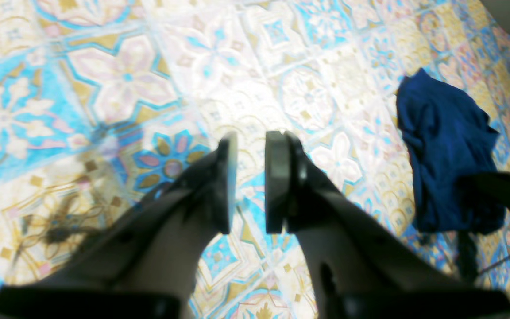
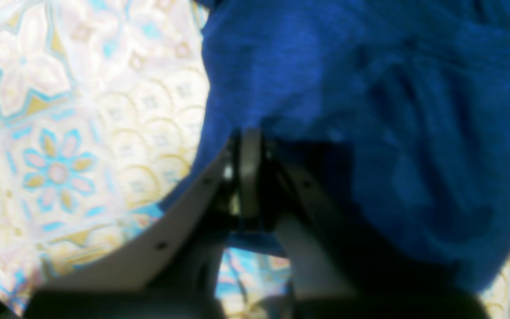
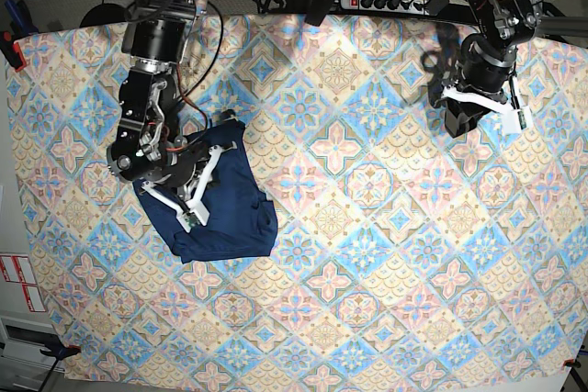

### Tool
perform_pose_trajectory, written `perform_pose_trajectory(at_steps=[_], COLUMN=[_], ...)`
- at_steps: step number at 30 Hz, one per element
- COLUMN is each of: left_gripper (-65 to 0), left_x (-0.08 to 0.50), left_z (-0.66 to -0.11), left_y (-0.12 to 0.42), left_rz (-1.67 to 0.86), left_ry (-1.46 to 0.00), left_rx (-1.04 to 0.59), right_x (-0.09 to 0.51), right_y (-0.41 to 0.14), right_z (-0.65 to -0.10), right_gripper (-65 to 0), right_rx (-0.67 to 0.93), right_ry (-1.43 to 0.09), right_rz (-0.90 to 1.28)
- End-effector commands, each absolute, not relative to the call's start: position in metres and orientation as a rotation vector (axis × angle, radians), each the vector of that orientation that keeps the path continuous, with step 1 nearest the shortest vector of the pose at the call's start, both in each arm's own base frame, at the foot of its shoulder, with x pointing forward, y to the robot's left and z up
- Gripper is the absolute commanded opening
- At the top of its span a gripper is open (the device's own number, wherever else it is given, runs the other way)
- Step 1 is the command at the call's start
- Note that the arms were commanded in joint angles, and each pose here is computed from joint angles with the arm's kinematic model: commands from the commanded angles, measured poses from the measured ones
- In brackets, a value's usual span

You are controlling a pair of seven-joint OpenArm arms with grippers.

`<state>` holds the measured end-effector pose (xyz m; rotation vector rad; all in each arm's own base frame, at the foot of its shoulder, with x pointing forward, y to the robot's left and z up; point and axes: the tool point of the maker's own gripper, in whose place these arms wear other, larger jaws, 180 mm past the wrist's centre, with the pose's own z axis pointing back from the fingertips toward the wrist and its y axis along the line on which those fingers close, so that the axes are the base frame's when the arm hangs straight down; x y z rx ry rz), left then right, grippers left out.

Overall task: Fold the T-shirt properly
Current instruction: 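Flatten and tuck the folded shirt edge with the right gripper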

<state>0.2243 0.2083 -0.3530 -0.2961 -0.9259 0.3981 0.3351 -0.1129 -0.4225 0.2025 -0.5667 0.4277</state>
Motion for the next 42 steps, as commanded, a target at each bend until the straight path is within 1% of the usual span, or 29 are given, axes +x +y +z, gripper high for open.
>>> perform_pose_trajectory(at_steps=[1,5,8,12,14,18,21,24,27,29,31,37,42], left_gripper=[-54.7,-54.7,-54.7,-54.7,-54.7,-54.7,-54.7,-54.7,-54.7,-54.7,-54.7,-54.7,-54.7], left_x=[0.228,0.228,0.228,0.228,0.228,0.228,0.227,0.225,0.222,0.223,0.223,0.223,0.222], left_z=[-0.344,-0.344,-0.344,-0.344,-0.344,-0.344,-0.345,-0.346,-0.347,-0.347,-0.347,-0.347,-0.348], left_y=[0.208,0.208,0.208,0.208,0.208,0.208,0.208,0.208,0.208,0.207,0.207,0.207,0.207], left_rz=[0.388,0.388,0.389,0.388,0.388,0.390,0.391,0.389,0.390,0.389,0.389,0.388,0.388], left_ry=[-0.961,-0.961,-0.962,-0.961,-0.961,-0.961,-0.958,-0.953,-0.945,-0.945,-0.945,-0.945,-0.944], left_rx=[-0.301,-0.301,-0.302,-0.301,-0.301,-0.303,-0.304,-0.303,-0.302,-0.303,-0.303,-0.304,-0.303], right_x=[0.355,0.350,0.349,0.325,0.324,0.330,0.338,0.348,0.335,0.328,0.316,0.281,0.276], right_y=[-0.119,-0.113,-0.105,-0.096,-0.085,-0.080,-0.085,-0.098,-0.139,-0.150,-0.151,-0.142,-0.111], right_z=[-0.407,-0.428,-0.438,-0.463,-0.464,-0.459,-0.448,-0.422,-0.410,-0.402,-0.404,-0.425,-0.432], right_gripper=[-64.8,-64.8,-64.8,-64.8,-64.8,-64.8,-64.8,-64.8,-64.8,-64.8,-64.8,-64.8,-64.8], right_rx=[0.186,0.231,0.269,0.310,0.334,0.340,0.318,0.248,0.118,0.059,0.032,0.057,0.114], right_ry=[-0.618,-0.554,-0.555,-0.490,-0.488,-0.503,-0.540,-0.594,-0.562,-0.563,-0.548,-0.478,-0.466], right_rz=[0.429,0.419,0.410,0.396,0.394,0.396,0.402,0.424,0.454,0.502,0.548,0.582,0.622])
